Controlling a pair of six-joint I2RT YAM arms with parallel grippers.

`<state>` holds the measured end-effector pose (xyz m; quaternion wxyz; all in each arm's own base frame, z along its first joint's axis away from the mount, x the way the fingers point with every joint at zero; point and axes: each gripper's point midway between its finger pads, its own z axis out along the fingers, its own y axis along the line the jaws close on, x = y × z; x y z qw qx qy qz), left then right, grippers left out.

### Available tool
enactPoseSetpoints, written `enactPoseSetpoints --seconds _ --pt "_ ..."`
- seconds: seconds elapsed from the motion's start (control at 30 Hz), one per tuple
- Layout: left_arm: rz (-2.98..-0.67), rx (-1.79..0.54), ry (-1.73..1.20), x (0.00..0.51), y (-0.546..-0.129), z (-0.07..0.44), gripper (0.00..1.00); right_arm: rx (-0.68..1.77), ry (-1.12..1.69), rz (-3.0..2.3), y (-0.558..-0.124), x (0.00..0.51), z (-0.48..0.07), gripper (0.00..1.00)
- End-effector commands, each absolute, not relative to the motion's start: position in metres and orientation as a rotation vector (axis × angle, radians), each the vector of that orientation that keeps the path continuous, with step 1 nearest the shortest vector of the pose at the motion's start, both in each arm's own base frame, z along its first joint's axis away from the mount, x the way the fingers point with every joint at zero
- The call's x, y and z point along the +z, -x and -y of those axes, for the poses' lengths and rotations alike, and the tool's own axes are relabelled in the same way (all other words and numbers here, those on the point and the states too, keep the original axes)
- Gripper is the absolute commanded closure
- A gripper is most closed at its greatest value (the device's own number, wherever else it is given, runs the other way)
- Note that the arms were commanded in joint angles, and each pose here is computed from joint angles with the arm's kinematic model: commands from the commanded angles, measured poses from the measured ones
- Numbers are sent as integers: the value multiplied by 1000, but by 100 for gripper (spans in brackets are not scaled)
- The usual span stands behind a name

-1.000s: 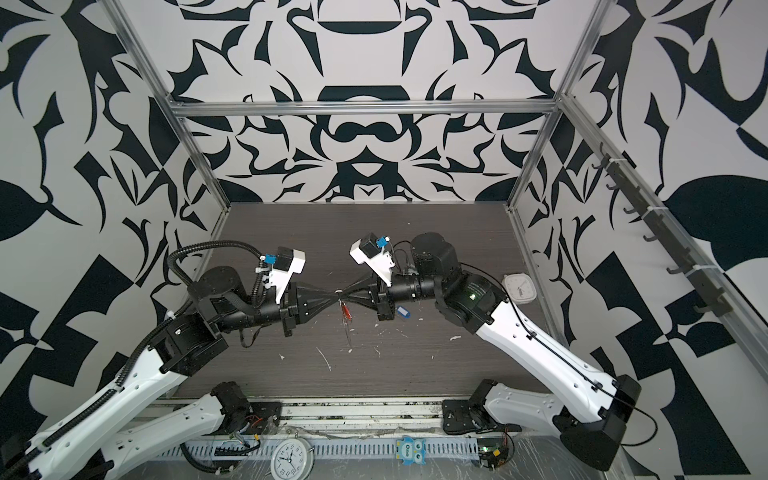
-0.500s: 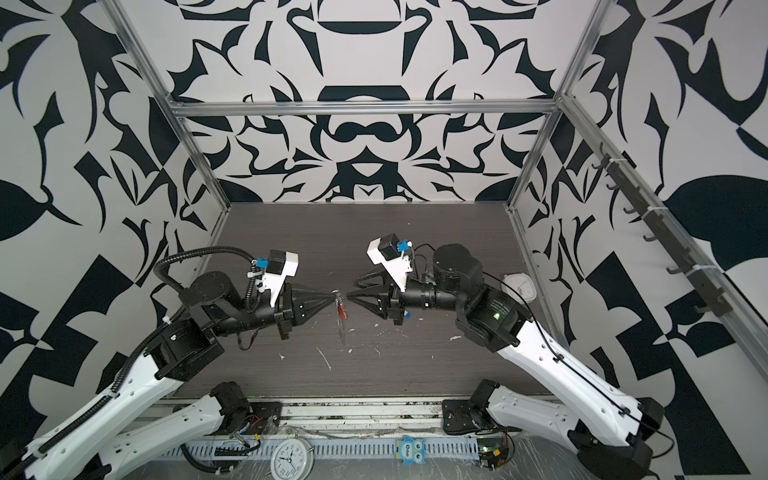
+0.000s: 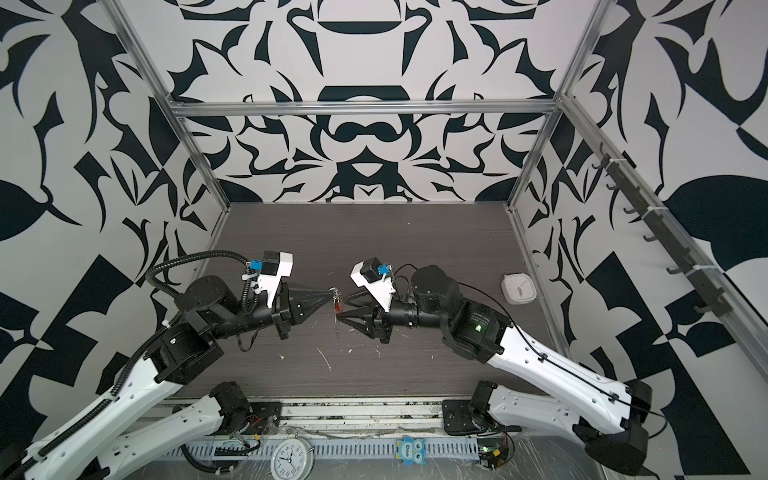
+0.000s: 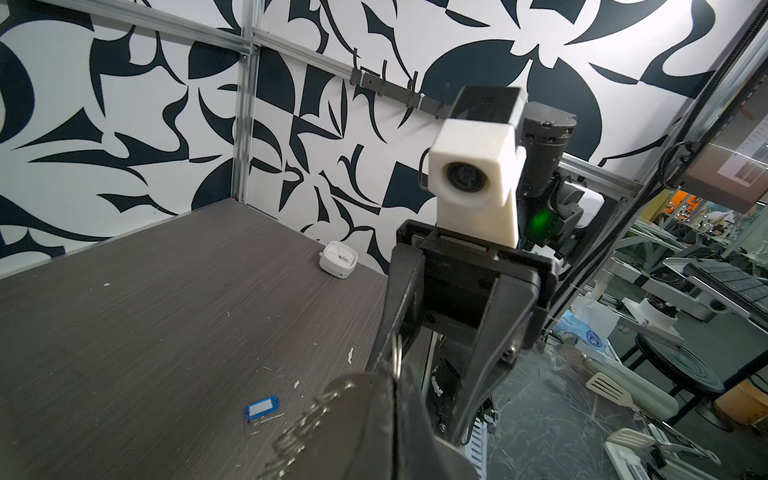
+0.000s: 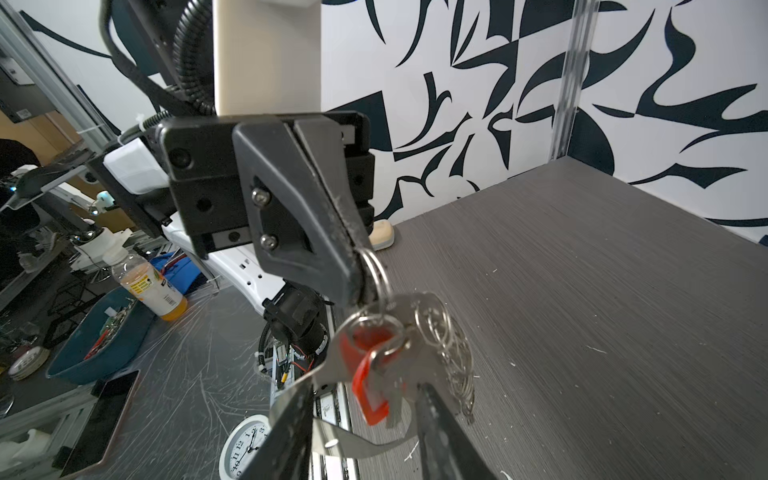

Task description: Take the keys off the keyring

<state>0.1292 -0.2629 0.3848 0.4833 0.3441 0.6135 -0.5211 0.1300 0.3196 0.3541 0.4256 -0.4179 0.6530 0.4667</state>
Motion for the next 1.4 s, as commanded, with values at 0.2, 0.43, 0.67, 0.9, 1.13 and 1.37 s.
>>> enactPoseSetpoints --seconds 0.2,0.43,0.67,0.9,1.13,1.37 --pt "-1425 -1283 -789 401 -129 258 100 1090 950 -1550 -148 373 -324 56" --pt "-1420 -1293 -768 403 -130 257 100 1084 944 -1548 -152 373 -330 57" --pt "-1447 -1272 -739 399 -135 255 100 1050 926 -1557 -156 374 -326 75" --pt "-1462 -1242 -705 398 -139 251 100 1029 920 -1567 -156 377 -321 89" --pt "-1471 -1211 -691 398 -141 247 100 1005 916 -1583 -156 378 -316 100" --pt "-1489 -1179 -669 396 -146 244 100 975 927 -1586 -155 382 -312 100"
